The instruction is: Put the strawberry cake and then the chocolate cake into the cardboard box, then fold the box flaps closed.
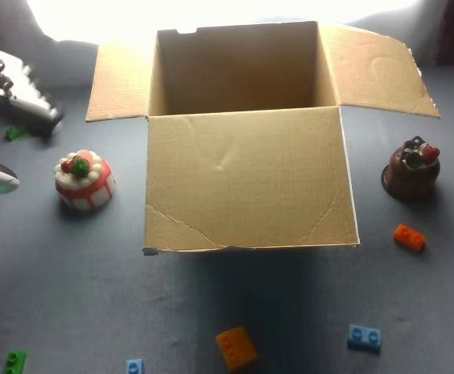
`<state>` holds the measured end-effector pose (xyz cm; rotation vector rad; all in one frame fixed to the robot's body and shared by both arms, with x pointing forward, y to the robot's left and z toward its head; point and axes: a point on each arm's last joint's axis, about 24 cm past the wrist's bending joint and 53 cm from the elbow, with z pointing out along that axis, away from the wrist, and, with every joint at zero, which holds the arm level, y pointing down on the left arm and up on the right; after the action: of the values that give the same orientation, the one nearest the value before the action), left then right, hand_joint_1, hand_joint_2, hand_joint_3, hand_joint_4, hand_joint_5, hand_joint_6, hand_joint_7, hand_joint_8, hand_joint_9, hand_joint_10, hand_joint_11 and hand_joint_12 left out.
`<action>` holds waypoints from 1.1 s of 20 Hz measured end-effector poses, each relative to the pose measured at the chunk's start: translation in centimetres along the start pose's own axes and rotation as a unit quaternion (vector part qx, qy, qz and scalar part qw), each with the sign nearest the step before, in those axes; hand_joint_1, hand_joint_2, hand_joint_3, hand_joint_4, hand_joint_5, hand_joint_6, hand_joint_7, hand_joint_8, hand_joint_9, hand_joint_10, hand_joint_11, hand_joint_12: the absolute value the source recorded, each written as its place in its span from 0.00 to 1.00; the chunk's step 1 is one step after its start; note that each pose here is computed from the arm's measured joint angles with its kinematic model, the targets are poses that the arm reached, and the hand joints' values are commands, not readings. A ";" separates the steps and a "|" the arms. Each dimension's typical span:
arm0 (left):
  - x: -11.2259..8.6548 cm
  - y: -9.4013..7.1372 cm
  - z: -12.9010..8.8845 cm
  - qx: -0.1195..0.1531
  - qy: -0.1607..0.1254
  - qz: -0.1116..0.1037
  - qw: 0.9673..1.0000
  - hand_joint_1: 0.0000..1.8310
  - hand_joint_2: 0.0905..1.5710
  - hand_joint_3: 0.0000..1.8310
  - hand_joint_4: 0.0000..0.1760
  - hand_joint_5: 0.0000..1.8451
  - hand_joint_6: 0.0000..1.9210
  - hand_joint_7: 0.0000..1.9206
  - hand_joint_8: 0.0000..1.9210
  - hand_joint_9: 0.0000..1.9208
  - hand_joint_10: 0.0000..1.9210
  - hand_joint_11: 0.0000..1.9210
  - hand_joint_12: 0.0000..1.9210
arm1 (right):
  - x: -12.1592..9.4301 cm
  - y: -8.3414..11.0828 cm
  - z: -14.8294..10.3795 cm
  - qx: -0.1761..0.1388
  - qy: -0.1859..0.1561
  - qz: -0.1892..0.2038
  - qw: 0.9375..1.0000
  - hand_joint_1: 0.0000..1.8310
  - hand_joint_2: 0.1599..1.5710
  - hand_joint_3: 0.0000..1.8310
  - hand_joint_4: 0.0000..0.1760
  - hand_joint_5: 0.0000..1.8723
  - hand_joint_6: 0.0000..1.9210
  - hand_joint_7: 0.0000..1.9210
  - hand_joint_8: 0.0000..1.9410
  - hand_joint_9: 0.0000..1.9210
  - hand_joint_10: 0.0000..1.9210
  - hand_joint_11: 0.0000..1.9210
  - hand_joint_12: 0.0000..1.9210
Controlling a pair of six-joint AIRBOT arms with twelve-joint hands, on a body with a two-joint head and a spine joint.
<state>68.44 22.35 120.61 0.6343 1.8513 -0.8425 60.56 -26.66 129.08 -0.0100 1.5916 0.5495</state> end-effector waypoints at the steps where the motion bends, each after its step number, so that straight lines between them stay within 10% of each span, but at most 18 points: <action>1: 0.1 0.0 0.0 0.001 0.001 0.000 1.000 0.07 0.76 0.00 0.07 0.07 0.00 0.08 0.00 0.11 0.00 0.00 0.42 | 0.2 0.1 0.1 -0.001 0.003 -0.002 1.000 0.01 0.71 0.01 0.00 0.08 0.01 0.07 0.00 0.06 0.01 0.00 0.24; 6: 0.7 -0.1 0.1 0.001 0.012 0.014 1.000 0.01 0.71 0.00 0.07 0.05 0.00 0.04 0.00 0.05 0.00 0.00 0.31 | 0.8 0.0 0.1 0.000 0.012 -0.005 1.000 0.00 0.72 0.00 0.00 0.07 0.00 0.07 0.00 0.06 0.00 0.00 0.18; 9: 0.8 -0.1 0.1 0.002 0.014 0.018 1.000 0.05 0.63 0.00 0.18 0.00 0.00 0.00 0.00 0.00 0.00 0.00 0.05 | 0.7 0.1 0.3 0.000 0.008 0.006 1.000 0.05 0.69 0.00 0.00 0.04 0.00 0.04 0.00 0.02 0.00 0.00 0.03; 22: 3.1 -1.4 2.6 0.016 0.057 0.034 0.998 0.50 0.54 0.00 0.28 0.00 0.00 0.00 0.00 0.00 0.00 0.00 0.00 | 1.3 0.1 0.5 0.002 0.016 0.015 1.000 0.15 0.62 0.00 0.00 0.02 0.00 0.04 0.00 0.03 0.00 0.00 0.11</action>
<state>67.64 19.64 117.37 0.7745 1.9102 -0.8077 60.81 -25.99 127.92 0.0086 1.6262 0.5709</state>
